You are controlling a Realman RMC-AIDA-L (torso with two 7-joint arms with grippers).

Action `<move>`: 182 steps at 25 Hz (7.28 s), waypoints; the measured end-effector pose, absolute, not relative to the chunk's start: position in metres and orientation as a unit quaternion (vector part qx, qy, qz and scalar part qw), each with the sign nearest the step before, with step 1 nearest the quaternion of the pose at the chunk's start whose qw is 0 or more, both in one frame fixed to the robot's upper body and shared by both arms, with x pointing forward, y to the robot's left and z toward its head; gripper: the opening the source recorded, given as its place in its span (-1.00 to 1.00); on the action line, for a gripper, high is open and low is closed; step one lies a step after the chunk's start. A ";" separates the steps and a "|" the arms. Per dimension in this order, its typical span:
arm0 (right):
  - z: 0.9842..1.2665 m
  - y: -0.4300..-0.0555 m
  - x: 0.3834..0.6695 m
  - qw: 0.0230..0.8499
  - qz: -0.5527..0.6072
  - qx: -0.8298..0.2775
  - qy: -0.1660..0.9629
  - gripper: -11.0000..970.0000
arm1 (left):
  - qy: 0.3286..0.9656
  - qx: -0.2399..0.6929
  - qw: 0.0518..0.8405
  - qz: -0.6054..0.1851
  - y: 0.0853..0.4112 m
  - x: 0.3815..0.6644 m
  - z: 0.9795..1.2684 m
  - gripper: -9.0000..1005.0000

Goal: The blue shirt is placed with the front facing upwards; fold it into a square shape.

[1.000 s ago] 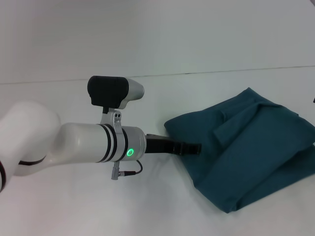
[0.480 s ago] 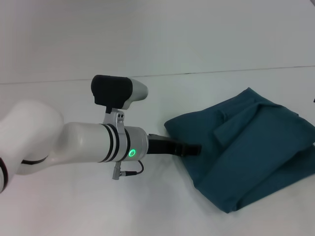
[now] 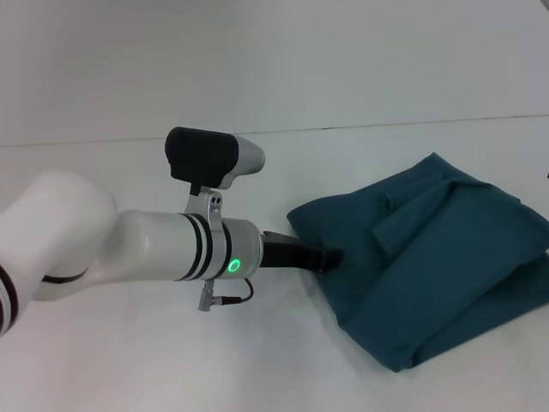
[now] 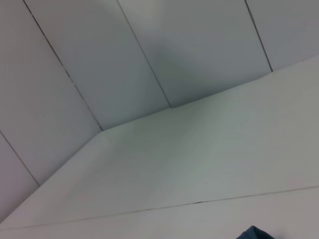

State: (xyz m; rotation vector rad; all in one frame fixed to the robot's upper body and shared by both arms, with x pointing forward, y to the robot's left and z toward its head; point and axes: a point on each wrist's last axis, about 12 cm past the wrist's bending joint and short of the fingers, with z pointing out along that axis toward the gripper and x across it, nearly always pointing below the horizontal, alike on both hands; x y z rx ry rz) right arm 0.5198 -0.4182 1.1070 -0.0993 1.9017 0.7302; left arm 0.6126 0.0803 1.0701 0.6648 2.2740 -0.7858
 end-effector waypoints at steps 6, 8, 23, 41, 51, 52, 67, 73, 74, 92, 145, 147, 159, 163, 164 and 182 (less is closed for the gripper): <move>1.106 -0.417 0.520 0.525 0.304 -0.043 0.794 0.20 | 0.864 0.254 0.317 -0.299 0.080 0.613 1.071 -0.59; 1.106 -0.417 0.520 0.525 0.304 -0.043 0.794 0.20 | 0.863 0.254 0.317 -0.299 0.079 0.613 1.071 -0.67; 1.105 -0.417 0.518 0.525 0.303 -0.042 0.794 0.20 | 0.863 0.244 0.325 -0.299 0.080 0.616 1.073 -0.96; 1.100 -0.415 0.516 0.520 0.305 -0.042 0.797 0.19 | 0.867 0.211 0.351 -0.283 0.105 0.632 1.080 -0.88; 1.099 -0.405 0.521 0.520 0.311 -0.055 0.794 0.19 | 0.868 0.188 0.370 -0.270 0.137 0.646 1.091 -0.83; 1.098 -0.403 0.522 0.519 0.313 -0.056 0.793 0.19 | 0.870 0.186 0.372 -0.266 0.143 0.648 1.092 -0.83; 1.092 -0.382 0.537 0.501 0.325 -0.075 0.798 0.19 | 0.878 0.153 0.387 -0.238 0.187 0.657 1.097 -0.76; 1.092 -0.374 0.543 0.498 0.327 -0.084 0.799 0.19 | 0.878 0.143 0.387 -0.244 0.197 0.653 1.096 -0.73; 1.091 -0.373 0.544 0.496 0.326 -0.085 0.800 0.19 | 0.876 0.142 0.390 -0.246 0.198 0.652 1.096 -0.73; 1.122 -0.317 0.624 0.463 0.269 -0.175 0.827 0.18 | 0.848 0.141 0.370 -0.353 0.206 0.614 1.108 -0.39; 1.105 -0.197 0.663 0.401 0.131 -0.343 0.840 -0.06 | 0.842 0.182 0.355 -0.363 0.200 0.606 1.103 0.69; 1.105 -0.197 0.663 0.400 0.130 -0.342 0.840 -0.07 | 0.842 0.182 0.355 -0.363 0.200 0.606 1.103 0.68; 1.100 -0.194 0.661 0.392 0.127 -0.348 0.842 -0.14 | 0.840 0.185 0.359 -0.361 0.197 0.609 1.106 0.68; 1.101 -0.196 0.664 0.398 0.123 -0.330 0.847 -0.32 | 0.840 0.185 0.360 -0.360 0.197 0.609 1.106 0.68; 1.101 -0.196 0.664 0.399 0.122 -0.325 0.849 -0.40 | 0.840 0.185 0.360 -0.360 0.197 0.609 1.106 0.68; 1.106 -0.201 0.670 0.419 0.112 -0.306 0.847 -0.97 | 0.841 0.182 0.366 -0.355 0.198 0.611 1.107 0.68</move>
